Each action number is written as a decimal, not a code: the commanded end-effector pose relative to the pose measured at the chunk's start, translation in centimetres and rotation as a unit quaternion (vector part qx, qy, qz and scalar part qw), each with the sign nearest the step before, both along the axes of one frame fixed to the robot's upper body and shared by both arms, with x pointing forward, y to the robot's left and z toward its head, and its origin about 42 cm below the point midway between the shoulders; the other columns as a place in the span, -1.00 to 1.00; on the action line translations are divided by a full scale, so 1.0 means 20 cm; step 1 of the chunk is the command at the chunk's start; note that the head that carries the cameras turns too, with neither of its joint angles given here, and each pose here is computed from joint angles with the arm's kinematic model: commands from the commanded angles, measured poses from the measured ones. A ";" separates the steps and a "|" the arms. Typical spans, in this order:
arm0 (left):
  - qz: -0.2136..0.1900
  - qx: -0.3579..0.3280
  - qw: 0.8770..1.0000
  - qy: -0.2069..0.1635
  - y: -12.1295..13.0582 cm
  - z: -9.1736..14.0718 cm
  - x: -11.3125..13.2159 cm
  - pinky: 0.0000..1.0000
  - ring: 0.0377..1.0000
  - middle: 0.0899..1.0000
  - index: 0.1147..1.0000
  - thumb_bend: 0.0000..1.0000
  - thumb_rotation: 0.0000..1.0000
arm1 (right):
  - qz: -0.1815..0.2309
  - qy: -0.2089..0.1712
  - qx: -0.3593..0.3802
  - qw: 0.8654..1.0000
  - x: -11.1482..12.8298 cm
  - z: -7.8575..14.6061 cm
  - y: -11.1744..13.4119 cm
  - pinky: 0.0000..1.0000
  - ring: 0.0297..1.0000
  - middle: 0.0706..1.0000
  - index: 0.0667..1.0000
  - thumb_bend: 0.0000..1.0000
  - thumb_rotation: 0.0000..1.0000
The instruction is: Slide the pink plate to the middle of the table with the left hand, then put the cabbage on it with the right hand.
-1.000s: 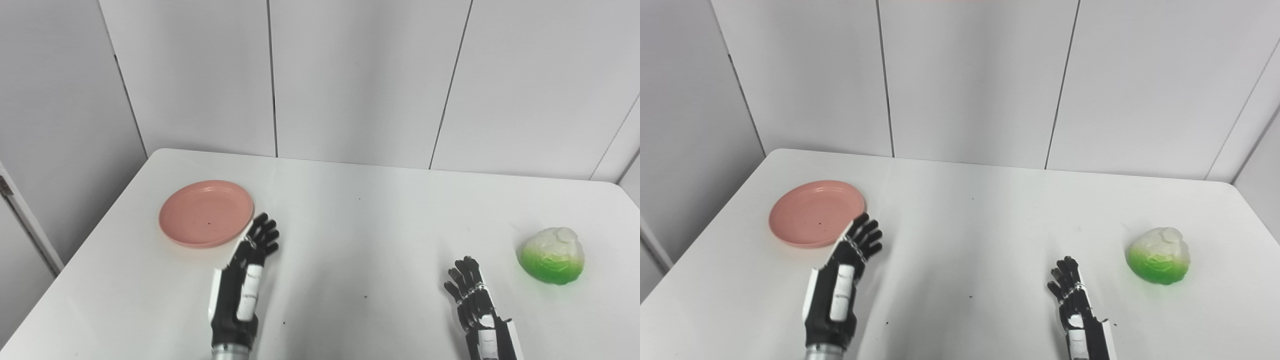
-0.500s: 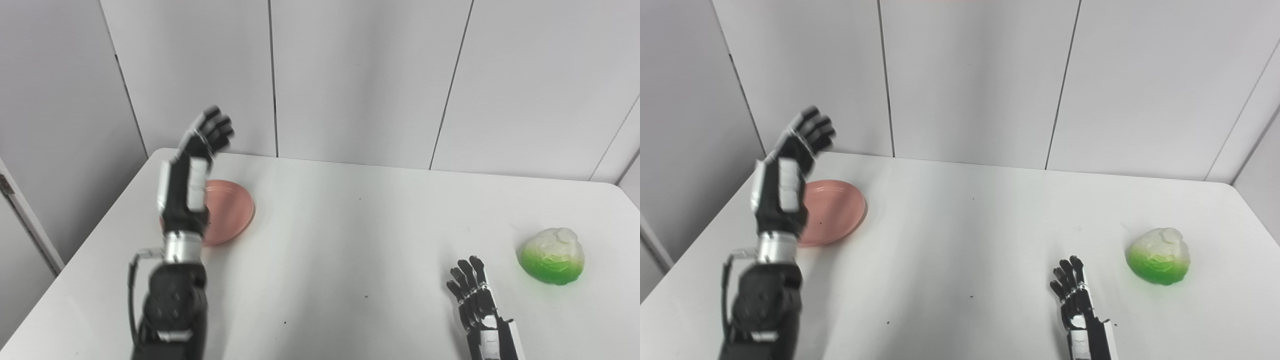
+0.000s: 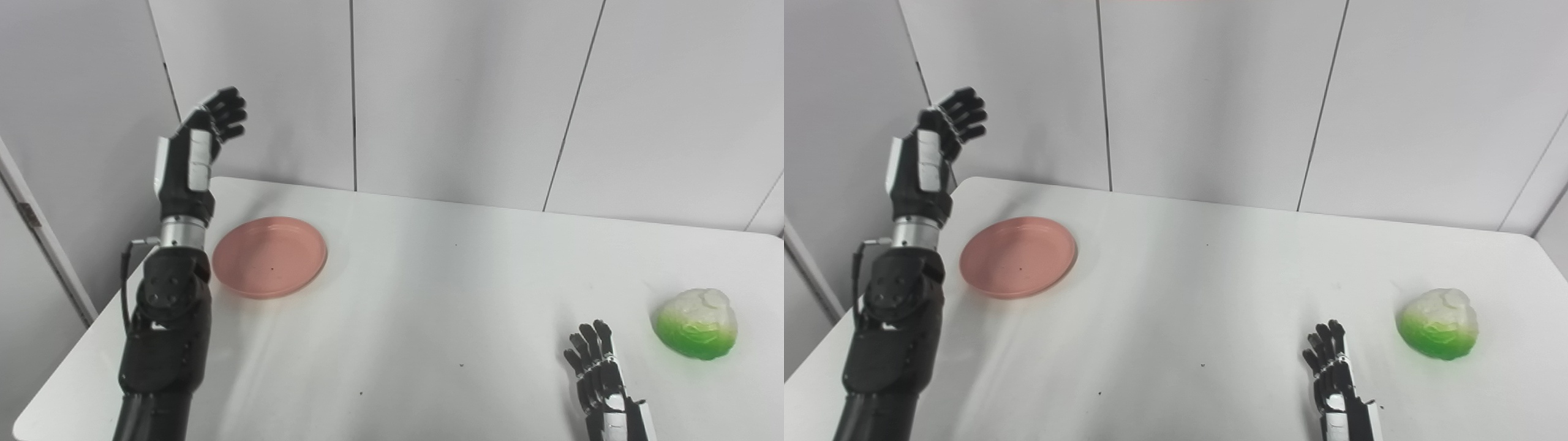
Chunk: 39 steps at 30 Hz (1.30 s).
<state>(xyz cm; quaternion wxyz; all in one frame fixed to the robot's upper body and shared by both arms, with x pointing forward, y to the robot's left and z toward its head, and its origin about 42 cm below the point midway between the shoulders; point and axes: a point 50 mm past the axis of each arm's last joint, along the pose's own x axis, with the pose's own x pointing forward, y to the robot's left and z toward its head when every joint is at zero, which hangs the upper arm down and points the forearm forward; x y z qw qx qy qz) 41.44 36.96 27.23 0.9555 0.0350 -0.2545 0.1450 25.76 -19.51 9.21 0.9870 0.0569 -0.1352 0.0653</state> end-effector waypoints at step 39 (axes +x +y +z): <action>0.067 -0.077 0.981 0.162 0.44 -0.42 0.27 0.37 0.54 0.51 0.32 0.84 0.69 | -0.017 0.093 -0.013 0.995 -0.11 -0.14 -0.13 0.79 0.86 0.87 0.95 0.66 1.00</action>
